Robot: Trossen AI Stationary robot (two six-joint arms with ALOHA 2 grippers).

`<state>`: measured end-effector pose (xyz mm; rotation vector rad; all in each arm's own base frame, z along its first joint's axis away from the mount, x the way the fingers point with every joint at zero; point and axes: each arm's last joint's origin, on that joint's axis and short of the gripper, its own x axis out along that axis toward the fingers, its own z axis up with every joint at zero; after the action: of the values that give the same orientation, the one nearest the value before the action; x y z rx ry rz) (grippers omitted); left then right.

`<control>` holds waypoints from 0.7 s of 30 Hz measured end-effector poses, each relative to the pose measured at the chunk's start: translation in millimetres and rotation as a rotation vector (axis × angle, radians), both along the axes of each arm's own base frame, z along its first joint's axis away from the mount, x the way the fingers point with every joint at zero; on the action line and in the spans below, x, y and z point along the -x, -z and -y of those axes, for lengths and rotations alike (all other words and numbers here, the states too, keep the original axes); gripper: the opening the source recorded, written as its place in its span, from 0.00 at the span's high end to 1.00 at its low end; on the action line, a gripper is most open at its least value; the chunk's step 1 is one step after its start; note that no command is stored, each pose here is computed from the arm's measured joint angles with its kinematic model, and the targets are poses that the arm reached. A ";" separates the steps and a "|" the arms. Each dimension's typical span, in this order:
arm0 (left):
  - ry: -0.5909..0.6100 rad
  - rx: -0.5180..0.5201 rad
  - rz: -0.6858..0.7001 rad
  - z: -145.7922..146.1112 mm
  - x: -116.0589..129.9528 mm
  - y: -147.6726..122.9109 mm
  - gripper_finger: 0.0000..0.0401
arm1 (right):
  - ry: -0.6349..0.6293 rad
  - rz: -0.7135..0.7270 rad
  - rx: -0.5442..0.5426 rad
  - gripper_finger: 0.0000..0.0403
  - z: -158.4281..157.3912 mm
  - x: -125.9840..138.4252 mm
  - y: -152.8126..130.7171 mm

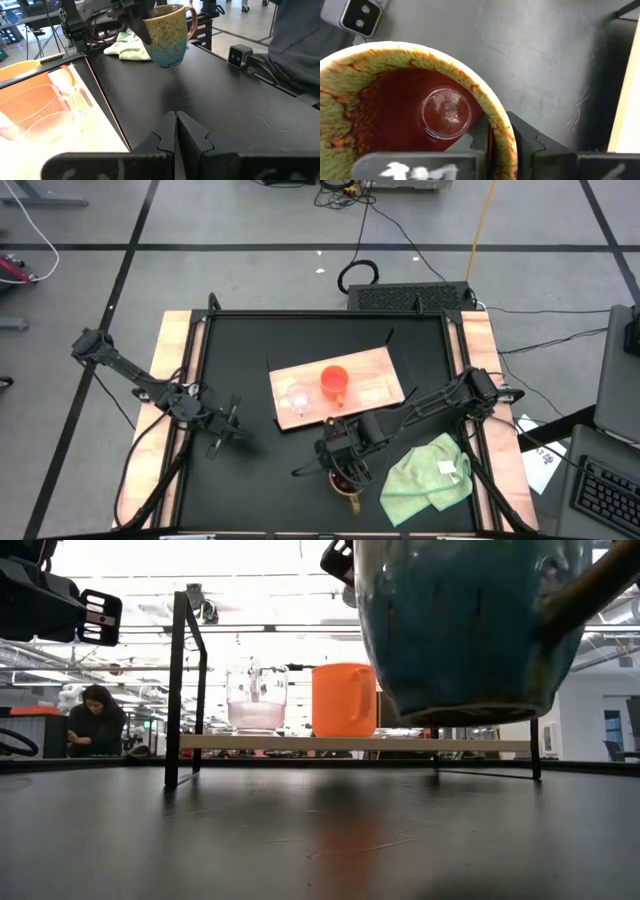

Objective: Stack small to large cups/mugs on shelf
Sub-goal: Put the green patterned mug on the shelf

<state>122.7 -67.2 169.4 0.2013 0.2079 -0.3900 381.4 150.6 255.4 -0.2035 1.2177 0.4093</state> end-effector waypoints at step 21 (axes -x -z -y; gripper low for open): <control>0.000 0.000 0.001 0.0 0.0 0.0 0.95 | 0.067 0.077 0.108 0.92 17.9 36.1 -54.8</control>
<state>122.7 -67.1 169.4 0.2016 0.2074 -0.3896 345.3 132.8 310.1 -0.2685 1.1684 0.2749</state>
